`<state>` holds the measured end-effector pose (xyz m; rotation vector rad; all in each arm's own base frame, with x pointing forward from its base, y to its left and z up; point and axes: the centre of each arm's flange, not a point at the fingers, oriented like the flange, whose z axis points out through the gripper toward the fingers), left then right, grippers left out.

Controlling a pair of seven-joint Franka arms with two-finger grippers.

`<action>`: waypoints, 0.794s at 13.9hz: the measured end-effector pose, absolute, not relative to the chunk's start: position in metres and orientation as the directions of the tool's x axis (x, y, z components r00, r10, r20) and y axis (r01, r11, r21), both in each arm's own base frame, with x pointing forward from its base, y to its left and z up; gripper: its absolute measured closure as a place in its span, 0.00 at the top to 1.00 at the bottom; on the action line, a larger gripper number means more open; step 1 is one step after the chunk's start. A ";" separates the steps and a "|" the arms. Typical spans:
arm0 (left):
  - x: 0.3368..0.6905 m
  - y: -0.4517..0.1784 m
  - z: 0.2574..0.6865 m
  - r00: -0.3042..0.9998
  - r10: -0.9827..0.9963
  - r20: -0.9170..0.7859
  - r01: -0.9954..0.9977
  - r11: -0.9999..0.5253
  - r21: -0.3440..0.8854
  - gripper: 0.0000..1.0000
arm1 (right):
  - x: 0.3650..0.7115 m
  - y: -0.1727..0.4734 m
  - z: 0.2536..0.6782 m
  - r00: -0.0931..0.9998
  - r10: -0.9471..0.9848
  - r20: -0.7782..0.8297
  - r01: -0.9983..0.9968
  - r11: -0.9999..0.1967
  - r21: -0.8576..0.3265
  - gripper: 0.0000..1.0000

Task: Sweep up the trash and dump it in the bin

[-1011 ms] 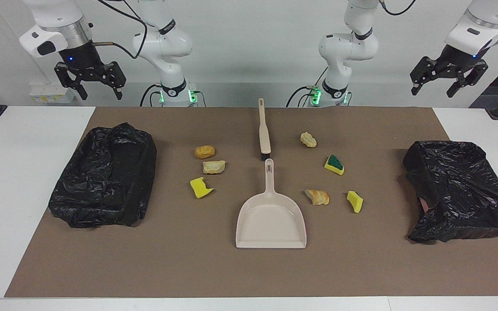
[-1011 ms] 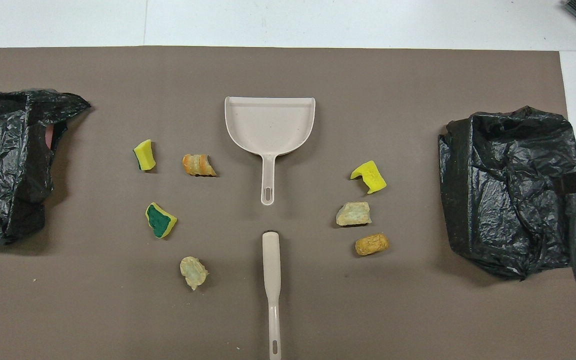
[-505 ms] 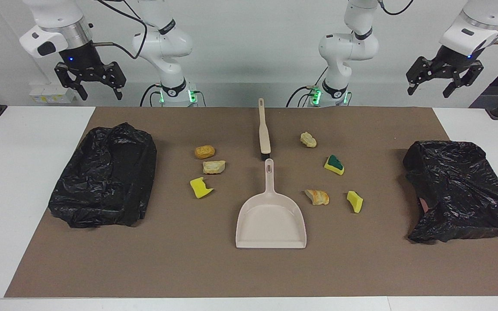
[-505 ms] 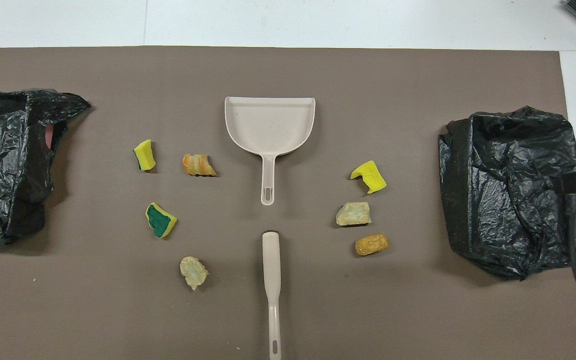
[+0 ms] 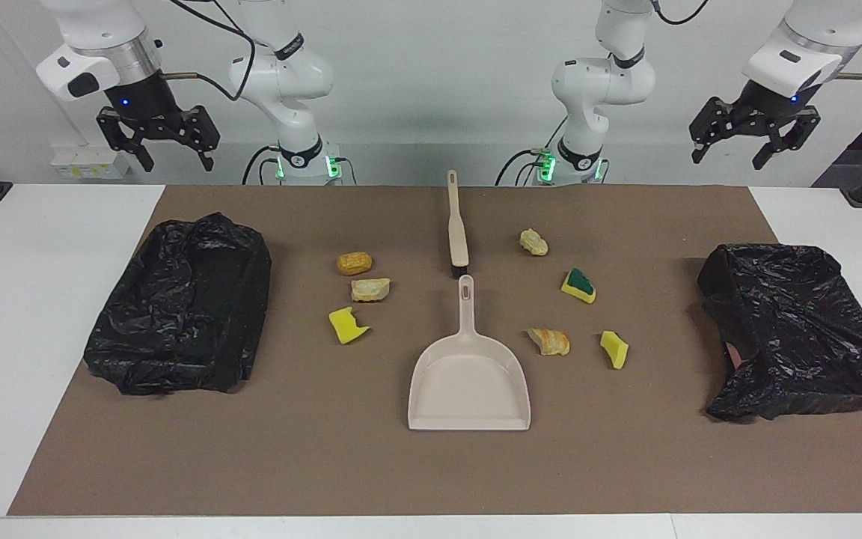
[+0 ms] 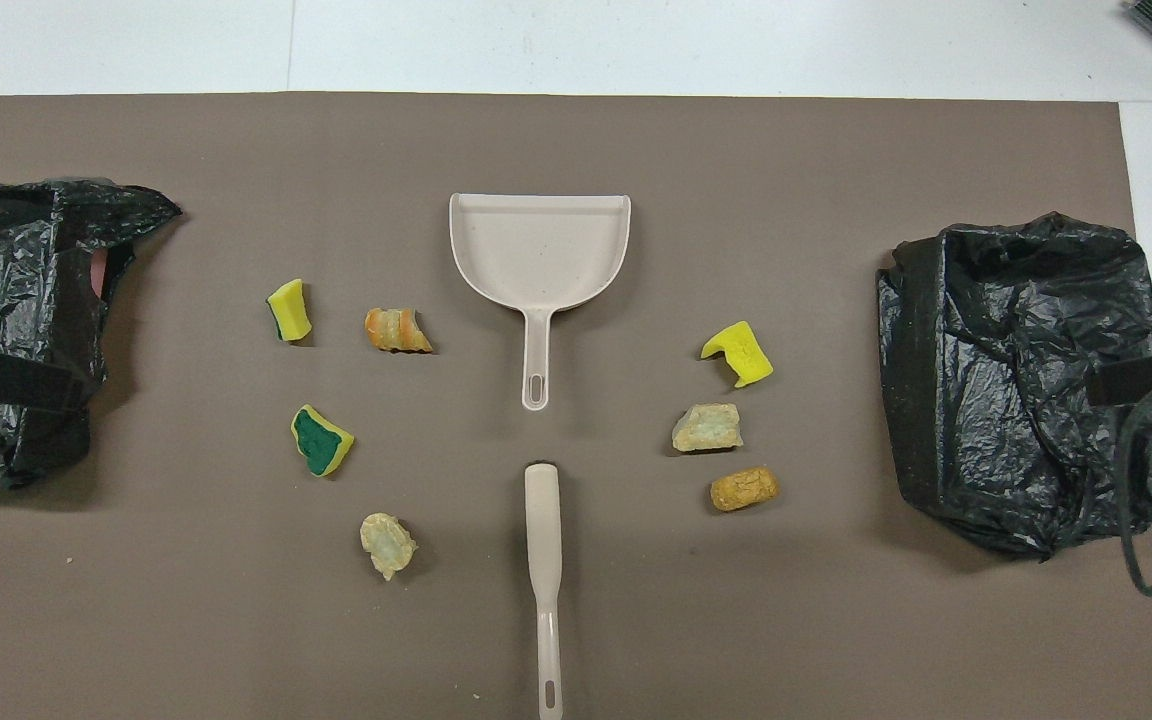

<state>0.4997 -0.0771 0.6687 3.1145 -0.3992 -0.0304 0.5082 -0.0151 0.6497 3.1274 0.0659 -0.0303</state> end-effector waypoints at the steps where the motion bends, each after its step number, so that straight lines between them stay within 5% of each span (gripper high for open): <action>1: 0.491 -0.095 0.657 0.965 -0.260 -0.022 -0.260 -0.966 0.000 1.00 | 0.511 -0.008 0.643 0.999 0.051 -0.018 0.052 -0.999 0.015 1.00; 11: 0.370 -0.303 0.493 0.978 -0.206 -0.040 -0.208 -0.977 -0.053 1.00 | 0.579 0.127 0.512 0.998 0.057 0.017 0.057 -0.997 -0.051 1.00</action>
